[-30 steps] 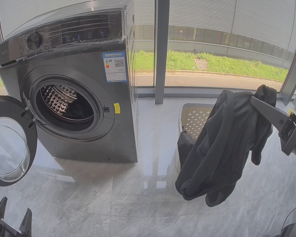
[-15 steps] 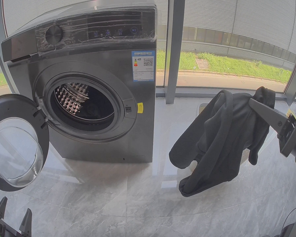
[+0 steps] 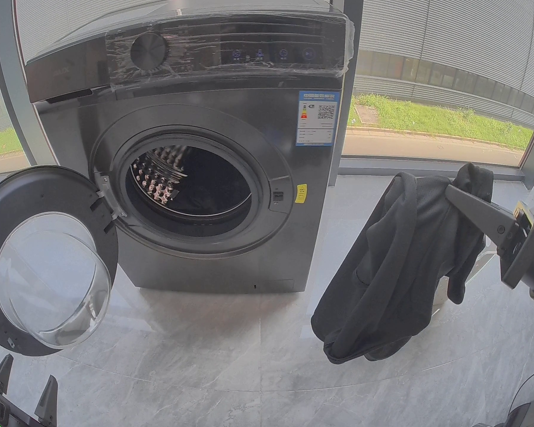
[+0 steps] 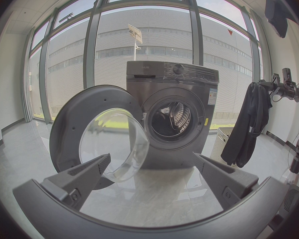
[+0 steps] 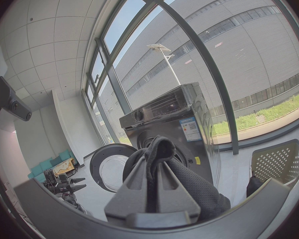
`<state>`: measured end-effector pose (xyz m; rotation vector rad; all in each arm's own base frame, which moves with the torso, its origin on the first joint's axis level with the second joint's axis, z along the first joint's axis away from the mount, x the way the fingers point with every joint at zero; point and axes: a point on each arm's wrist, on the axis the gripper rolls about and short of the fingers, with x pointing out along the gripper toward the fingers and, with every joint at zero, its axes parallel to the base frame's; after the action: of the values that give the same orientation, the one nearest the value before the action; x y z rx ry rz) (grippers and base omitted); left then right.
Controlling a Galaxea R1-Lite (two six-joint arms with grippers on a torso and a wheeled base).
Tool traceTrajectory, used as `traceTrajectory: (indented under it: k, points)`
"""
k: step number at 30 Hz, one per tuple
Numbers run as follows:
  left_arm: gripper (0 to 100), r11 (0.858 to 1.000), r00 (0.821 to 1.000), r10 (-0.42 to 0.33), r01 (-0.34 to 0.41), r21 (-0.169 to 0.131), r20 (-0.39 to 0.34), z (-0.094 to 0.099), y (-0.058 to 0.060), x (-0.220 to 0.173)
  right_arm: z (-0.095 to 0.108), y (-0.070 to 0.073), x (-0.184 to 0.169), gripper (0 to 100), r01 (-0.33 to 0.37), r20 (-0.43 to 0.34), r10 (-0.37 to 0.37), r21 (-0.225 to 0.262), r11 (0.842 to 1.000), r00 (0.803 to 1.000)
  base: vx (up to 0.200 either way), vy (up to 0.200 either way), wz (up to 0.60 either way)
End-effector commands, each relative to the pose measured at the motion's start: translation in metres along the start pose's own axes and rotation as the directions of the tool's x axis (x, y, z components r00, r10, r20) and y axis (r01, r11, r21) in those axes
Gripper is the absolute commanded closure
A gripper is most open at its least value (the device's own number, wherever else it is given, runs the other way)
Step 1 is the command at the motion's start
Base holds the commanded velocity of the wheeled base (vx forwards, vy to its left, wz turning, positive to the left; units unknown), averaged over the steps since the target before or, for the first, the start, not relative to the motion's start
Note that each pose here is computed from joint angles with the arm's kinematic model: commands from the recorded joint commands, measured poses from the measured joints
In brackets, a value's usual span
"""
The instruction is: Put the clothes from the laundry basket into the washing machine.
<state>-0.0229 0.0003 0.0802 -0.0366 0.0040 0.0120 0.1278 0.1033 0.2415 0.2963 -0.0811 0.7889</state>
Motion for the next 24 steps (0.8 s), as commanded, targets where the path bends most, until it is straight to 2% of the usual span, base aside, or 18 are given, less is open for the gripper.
traceTrajectory:
  k: [1,17,22,24]
  points:
    - [0,1.000,1.000,0.002,-0.002,0.000,0.000,-0.0049,0.0001,0.0000,-0.0009,-0.0002,0.0007,100,-0.001,-0.005,0.001,0.000,1.000,1.000,0.000,0.200,0.00]
    - [0,1.000,1.000,0.000,0.000,0.000,0.000,-0.0049,0.0002,0.0000,-0.0041,-0.0007,0.0001,100,-0.002,-0.018,0.002,0.002,1.000,1.000,0.000,0.200,0.00]
    - [0,1.000,1.000,0.002,-0.002,0.012,0.000,-0.0051,0.0002,0.0001,-0.0083,0.0004,-0.0005,100,-0.010,-0.035,0.008,-0.031,0.999,0.999,0.000,0.000,0.00]
    - [0,1.000,1.000,0.003,-0.003,0.027,0.000,-0.0051,0.0002,0.0001,-0.0109,-0.0002,0.0015,100,-0.010,-0.047,0.008,-0.031,0.999,0.999,0.000,0.000,0.00]
